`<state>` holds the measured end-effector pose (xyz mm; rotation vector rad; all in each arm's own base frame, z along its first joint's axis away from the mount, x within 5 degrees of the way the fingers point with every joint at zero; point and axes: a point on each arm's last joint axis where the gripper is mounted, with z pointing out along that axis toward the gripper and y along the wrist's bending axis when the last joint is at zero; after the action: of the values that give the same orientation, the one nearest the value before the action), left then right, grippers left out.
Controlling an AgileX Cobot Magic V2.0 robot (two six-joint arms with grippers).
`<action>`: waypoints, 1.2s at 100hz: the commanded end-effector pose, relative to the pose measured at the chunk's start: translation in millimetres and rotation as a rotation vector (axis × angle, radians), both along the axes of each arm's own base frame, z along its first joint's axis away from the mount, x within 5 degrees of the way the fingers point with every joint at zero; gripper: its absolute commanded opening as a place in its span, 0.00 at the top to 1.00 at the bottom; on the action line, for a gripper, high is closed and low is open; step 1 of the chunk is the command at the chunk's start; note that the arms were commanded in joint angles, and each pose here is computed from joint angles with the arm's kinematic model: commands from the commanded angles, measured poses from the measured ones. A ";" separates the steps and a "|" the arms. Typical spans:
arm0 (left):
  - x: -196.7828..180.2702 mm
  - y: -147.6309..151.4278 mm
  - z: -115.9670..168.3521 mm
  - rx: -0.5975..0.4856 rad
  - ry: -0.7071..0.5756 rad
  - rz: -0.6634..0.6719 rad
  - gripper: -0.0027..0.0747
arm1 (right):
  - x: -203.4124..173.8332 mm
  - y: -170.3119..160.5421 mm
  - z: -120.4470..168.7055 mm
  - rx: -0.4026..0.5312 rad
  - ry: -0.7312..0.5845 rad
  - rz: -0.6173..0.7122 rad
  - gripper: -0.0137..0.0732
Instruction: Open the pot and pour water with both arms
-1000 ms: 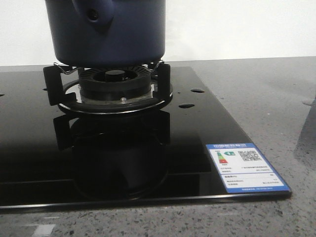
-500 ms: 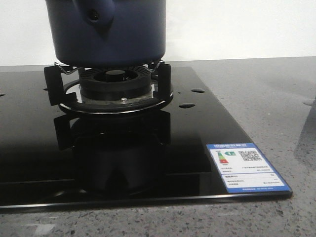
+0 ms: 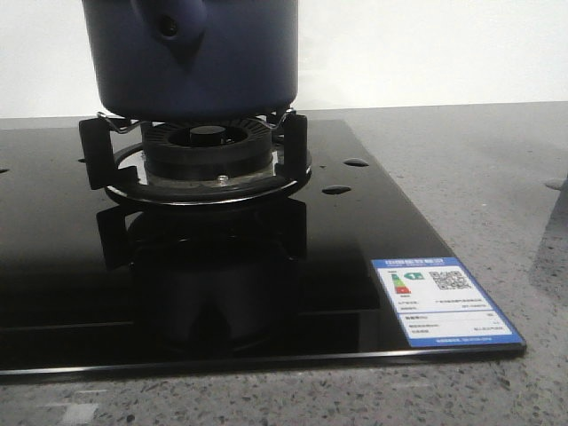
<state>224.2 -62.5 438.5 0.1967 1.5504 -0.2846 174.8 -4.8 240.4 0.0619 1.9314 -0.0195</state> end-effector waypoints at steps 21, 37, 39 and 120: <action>-9.4 7.0 25.1 -0.041 -0.129 0.046 0.49 | 45.3 -5.5 10.6 -0.029 -0.089 -0.045 0.14; -9.4 7.0 25.1 -0.041 -0.129 0.046 0.49 | 63.8 -7.5 7.4 -0.042 -0.109 -0.063 0.14; -9.4 7.0 25.1 -0.041 -0.129 0.046 0.49 | 65.7 -7.9 5.8 -0.045 -0.112 -0.066 0.14; -8.9 6.9 24.7 -0.040 -0.127 0.046 0.49 | 74.4 4.1 35.1 -0.035 -0.195 -0.006 0.55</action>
<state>224.0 -62.9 437.7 0.2039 1.5591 -0.2860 246.4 -1.6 232.9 0.0639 1.8890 -0.0530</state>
